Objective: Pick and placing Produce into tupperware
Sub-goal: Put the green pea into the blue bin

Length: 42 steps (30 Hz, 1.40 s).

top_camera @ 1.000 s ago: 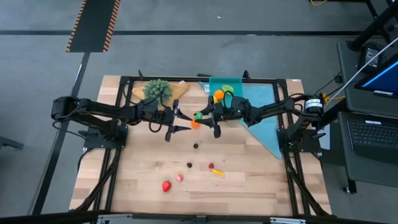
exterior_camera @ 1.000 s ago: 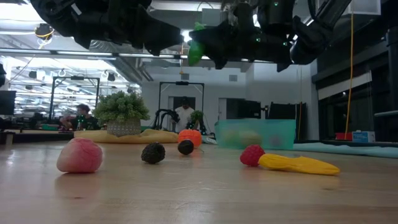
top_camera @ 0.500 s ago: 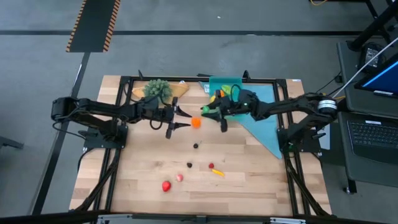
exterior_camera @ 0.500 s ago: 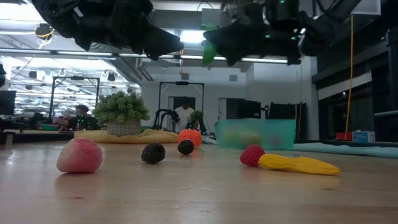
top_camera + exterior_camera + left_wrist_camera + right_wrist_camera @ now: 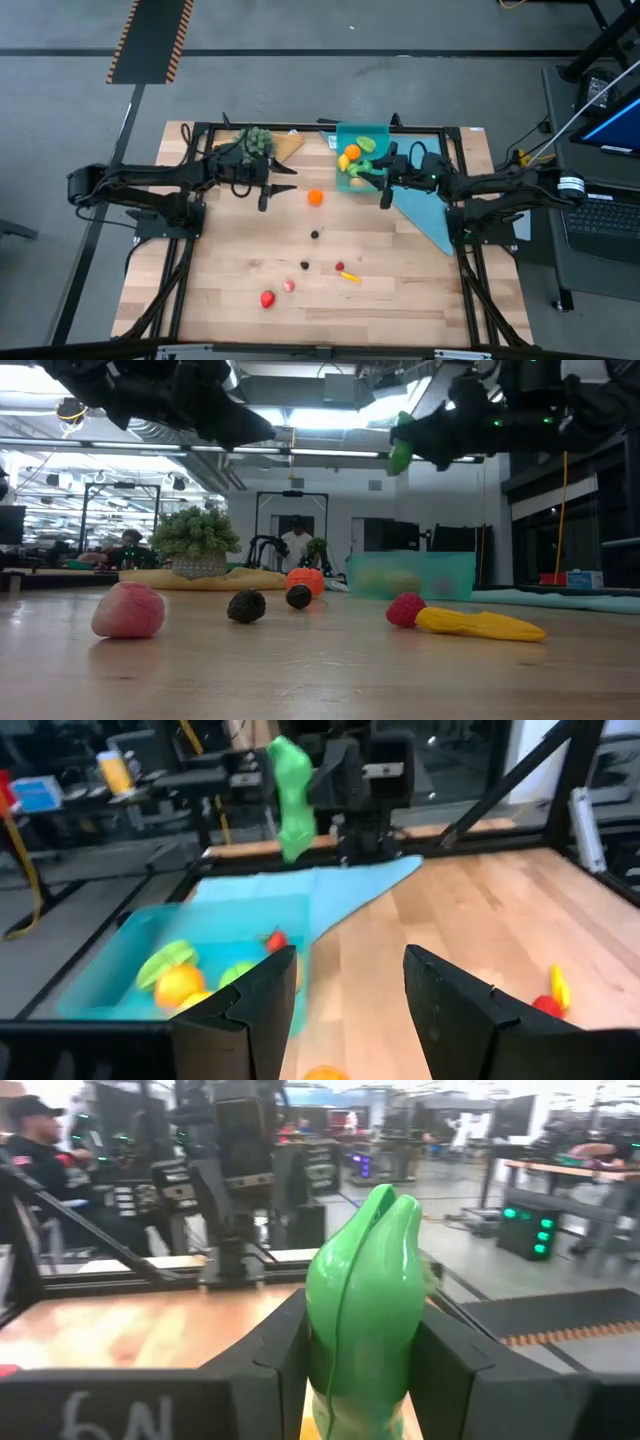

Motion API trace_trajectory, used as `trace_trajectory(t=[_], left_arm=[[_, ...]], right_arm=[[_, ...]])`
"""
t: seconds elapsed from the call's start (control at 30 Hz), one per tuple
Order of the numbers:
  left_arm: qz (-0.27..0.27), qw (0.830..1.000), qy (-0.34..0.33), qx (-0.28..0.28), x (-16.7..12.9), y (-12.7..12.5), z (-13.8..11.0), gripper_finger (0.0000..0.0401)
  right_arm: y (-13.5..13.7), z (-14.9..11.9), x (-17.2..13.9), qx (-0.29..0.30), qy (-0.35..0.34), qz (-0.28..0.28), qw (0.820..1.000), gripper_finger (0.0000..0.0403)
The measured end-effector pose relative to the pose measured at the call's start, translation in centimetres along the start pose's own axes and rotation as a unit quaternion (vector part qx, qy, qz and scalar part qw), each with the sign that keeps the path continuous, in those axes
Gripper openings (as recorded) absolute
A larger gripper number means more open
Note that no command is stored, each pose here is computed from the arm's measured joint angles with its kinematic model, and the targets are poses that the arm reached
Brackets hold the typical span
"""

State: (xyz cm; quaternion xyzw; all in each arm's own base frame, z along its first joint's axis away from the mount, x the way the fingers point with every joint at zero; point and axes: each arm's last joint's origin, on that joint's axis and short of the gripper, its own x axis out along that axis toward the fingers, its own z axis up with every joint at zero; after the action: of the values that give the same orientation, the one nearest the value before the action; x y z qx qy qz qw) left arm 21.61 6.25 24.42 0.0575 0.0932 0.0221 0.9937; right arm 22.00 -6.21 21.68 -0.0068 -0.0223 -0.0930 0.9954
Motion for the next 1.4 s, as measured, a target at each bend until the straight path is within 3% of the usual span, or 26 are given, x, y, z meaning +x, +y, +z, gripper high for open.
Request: trace_trajectory(t=[0.3,0.67,0.97,1.4], left_arm=[[0.009,1.0,0.01,0.021,-1.5,0.0,0.4,0.0179],[0.006,0.999,0.031,0.016,-1.6,-0.3,-1.2,0.0179],[0.004,0.999,0.038,0.014,-1.6,-0.4,-1.8,0.0179],[0.003,0.999,0.04,0.013,-1.6,-0.4,-1.9,0.0179]], right_arm=[[-0.4,-0.9,-0.6,0.001,0.044,-0.088,0.995,0.0132],[-1.7,0.0,0.5,0.066,0.141,-0.175,0.972,0.0132],[-3.2,2.5,1.0,0.143,0.247,-0.229,0.931,0.0132],[-3.9,5.9,2.2,0.167,0.364,-0.258,0.879,0.0132]])
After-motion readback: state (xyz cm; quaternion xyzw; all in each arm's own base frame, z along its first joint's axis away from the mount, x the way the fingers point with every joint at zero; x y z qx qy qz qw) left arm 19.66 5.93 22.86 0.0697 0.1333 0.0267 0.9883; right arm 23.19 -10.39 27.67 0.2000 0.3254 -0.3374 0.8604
